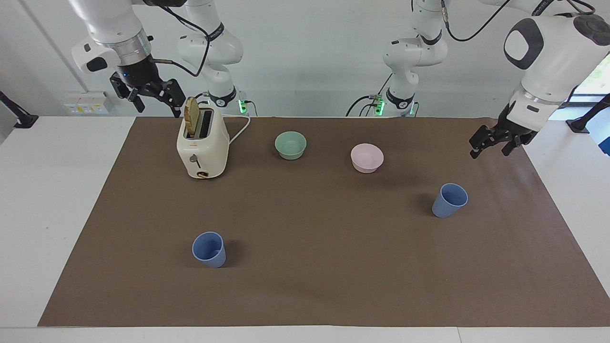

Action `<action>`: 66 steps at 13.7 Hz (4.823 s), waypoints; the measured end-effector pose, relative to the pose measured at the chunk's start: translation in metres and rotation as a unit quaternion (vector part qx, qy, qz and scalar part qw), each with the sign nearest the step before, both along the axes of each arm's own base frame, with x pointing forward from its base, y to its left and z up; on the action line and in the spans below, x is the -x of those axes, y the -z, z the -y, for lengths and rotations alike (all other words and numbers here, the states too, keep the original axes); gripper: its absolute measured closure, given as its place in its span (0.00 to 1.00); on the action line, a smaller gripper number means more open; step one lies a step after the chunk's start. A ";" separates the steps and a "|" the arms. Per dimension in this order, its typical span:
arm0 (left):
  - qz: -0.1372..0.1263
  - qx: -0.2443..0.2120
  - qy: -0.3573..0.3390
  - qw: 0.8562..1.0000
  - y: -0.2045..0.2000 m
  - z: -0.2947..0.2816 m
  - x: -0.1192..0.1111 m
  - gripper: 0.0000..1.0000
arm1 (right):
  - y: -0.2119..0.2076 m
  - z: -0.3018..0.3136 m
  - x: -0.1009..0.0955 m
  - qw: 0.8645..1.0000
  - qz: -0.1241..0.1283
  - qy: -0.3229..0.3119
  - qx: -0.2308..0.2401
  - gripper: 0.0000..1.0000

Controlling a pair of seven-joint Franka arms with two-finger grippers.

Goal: Stack blue cups with both arms
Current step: 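Reach the left gripper to the nearby blue cup and grasp its rim, then carry the blue cup with the left gripper toward the table center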

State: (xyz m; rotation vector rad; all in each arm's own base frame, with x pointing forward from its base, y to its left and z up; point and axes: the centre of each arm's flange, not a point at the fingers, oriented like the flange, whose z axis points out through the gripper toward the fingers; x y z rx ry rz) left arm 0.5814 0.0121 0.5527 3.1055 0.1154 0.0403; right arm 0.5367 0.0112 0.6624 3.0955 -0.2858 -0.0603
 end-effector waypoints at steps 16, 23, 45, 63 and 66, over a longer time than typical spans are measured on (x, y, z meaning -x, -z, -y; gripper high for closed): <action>-0.026 0.018 -0.113 0.993 0.176 -0.018 0.000 0.00 | 0.000 0.000 0.000 1.000 0.000 0.000 0.000 0.00; -0.023 0.018 -0.112 0.993 0.183 -0.014 0.003 0.08 | 0.000 0.000 0.000 1.000 0.000 0.000 0.000 0.00; 0.005 0.054 -0.180 0.982 0.063 0.254 0.010 0.96 | 0.000 0.004 0.000 1.000 0.000 0.004 0.000 0.00; 0.017 0.023 -0.125 0.992 0.178 0.383 0.033 0.96 | 0.000 0.022 0.000 1.000 0.001 0.019 0.000 0.00; 0.017 0.022 -0.125 0.992 0.179 0.383 0.033 0.79 | -0.002 0.022 -0.004 1.000 0.015 0.003 -0.001 0.00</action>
